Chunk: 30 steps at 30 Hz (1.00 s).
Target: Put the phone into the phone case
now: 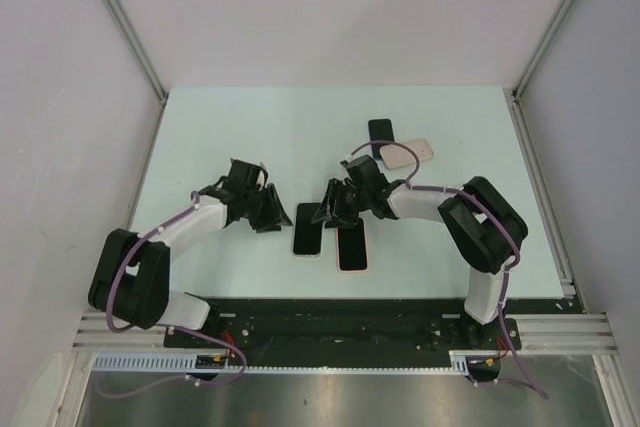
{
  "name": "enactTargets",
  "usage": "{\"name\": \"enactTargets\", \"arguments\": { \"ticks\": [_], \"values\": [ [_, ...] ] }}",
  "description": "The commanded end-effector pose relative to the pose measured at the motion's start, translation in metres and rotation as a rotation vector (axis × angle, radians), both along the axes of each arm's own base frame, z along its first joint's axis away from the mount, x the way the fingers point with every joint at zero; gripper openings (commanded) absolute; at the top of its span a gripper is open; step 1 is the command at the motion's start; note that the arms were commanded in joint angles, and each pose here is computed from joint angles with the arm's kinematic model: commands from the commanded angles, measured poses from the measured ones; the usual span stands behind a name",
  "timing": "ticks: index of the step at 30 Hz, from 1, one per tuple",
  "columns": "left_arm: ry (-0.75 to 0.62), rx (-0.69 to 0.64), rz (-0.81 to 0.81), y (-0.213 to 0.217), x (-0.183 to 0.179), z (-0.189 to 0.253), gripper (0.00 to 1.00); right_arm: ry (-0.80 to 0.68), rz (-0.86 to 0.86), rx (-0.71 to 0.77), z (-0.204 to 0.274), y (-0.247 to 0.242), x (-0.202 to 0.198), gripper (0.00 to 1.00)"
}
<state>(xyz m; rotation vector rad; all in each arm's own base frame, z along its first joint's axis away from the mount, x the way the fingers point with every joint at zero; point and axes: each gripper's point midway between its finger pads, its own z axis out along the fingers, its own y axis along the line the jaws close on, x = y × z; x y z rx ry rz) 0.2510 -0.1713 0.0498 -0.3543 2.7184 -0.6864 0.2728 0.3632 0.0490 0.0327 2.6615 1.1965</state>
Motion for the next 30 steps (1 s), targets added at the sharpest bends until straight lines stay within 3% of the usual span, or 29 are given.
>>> {"name": "enactTargets", "arguments": {
  "ticks": [1, 7, 19, 22, 25, 30],
  "values": [
    [-0.093, 0.052, 0.008, 0.003, 0.032, 0.026, 0.43, -0.056, -0.014, -0.054, 0.015, -0.009, 0.008, 0.53],
    [-0.092, 0.039, -0.044, -0.007, 0.048, 0.02, 0.49, -0.07, -0.037, -0.109, 0.011, -0.015, 0.012, 0.54],
    [0.068, -0.023, -0.082, -0.021, 0.031, -0.025, 0.44, -0.048, -0.002, -0.109, -0.016, 0.012, 0.0, 0.55],
    [0.103, -0.052, -0.09, -0.025, 0.022, -0.03, 0.41, -0.054, 0.01, -0.074, -0.013, 0.021, 0.0, 0.56],
    [0.141, -0.095, -0.097, -0.03, 0.011, -0.035, 0.28, -0.035, 0.032, 0.016, -0.005, 0.032, 0.002, 0.57],
    [0.176, -0.142, -0.091, -0.031, -0.001, -0.038, 0.18, -0.081, 0.092, 0.19, 0.032, 0.048, 0.007, 0.57]
  ]
}}
